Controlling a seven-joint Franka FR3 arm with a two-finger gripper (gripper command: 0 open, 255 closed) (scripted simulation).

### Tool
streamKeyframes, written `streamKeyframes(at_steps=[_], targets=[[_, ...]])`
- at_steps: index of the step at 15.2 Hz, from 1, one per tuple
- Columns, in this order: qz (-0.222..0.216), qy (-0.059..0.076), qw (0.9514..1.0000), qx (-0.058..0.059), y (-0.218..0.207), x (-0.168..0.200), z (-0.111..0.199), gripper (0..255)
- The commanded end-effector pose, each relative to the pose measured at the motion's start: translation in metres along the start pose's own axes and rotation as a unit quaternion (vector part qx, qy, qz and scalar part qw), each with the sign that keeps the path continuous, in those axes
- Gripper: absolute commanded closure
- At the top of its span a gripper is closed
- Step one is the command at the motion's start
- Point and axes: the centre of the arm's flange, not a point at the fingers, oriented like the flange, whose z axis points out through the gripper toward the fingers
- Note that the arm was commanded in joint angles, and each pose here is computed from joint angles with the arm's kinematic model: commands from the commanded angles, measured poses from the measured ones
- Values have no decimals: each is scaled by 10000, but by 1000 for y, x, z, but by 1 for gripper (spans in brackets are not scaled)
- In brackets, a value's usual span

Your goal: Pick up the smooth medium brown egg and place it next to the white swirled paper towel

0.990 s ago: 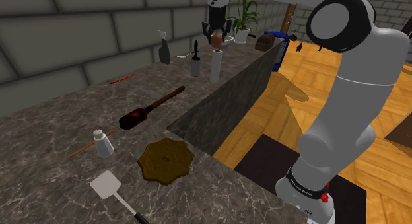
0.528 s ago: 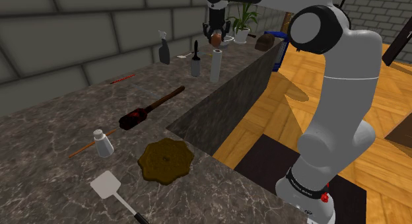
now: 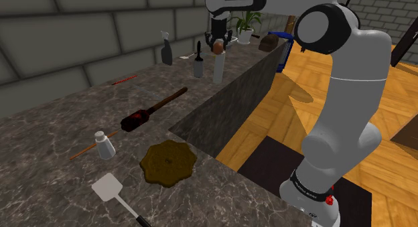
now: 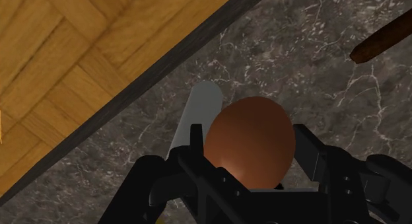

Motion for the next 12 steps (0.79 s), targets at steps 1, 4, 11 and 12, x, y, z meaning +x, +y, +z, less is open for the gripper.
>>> streamKeyframes(at_steps=[1,4,11,12], targets=[[0,5,10000,1,-1,-2,10,255],[0,5,10000,1,-3,-5,26,255],[0,5,10000,1,-9,-11,62,255],[0,5,10000,1,-10,-12,67,255]])
